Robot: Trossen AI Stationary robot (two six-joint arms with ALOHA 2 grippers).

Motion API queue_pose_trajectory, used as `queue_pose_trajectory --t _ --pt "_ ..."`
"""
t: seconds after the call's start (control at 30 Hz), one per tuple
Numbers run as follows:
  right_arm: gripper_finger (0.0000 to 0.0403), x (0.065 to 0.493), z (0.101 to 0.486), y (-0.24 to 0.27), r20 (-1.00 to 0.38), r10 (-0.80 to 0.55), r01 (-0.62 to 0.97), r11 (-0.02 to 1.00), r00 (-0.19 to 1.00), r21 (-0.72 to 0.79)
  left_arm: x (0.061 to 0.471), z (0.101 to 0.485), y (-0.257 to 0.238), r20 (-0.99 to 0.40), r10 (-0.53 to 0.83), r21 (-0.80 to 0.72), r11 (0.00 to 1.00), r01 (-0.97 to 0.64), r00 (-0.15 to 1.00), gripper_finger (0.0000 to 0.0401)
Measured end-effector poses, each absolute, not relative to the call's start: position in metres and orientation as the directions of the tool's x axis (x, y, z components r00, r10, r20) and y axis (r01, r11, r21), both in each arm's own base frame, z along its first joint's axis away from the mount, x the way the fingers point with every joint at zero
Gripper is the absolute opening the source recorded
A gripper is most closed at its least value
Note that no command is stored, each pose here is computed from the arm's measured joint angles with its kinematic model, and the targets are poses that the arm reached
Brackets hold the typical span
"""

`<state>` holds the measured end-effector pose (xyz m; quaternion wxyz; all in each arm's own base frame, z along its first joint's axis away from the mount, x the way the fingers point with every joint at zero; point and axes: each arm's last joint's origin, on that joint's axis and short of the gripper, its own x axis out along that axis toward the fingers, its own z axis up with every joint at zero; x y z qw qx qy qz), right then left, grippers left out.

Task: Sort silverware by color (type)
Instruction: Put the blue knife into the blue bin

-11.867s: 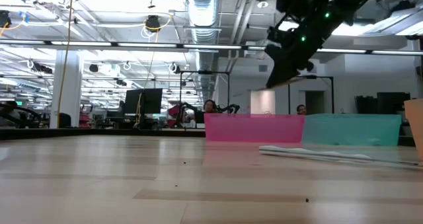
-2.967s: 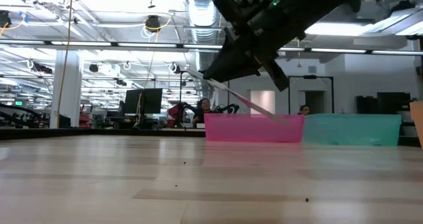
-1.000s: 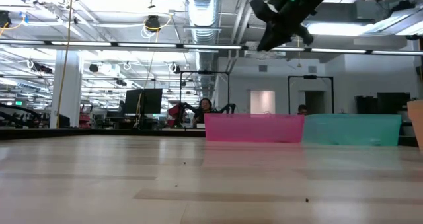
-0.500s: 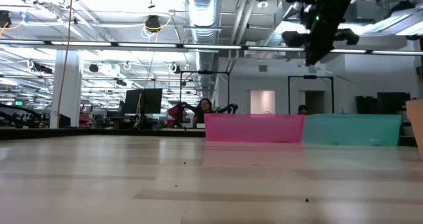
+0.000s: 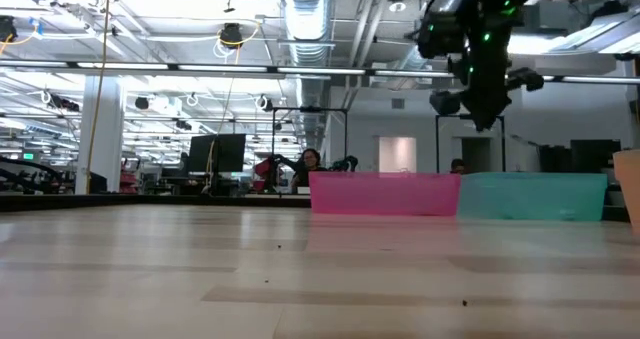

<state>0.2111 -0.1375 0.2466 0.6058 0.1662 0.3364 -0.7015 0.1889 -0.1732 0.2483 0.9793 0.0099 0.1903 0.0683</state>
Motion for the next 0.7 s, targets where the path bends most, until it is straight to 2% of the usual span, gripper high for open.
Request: queue_pose_trajectory --t 0.3,0.7 --pt "0.0037 0.216 0.210 -0.163 -0.676 -0.658 0.915 -0.051 -0.333 -0.401 0.188 0.246 -0.172 -0.389 0.148 0.073 0.989 -0.130 0.909 0.0173" --pt "0.0039 0.217 0.190 -0.190 -0.768 -0.572 0.920 0.058 -0.288 -0.388 0.188 0.245 -0.171 -0.394 0.151 0.083 0.988 -0.129 0.907 0.0173"
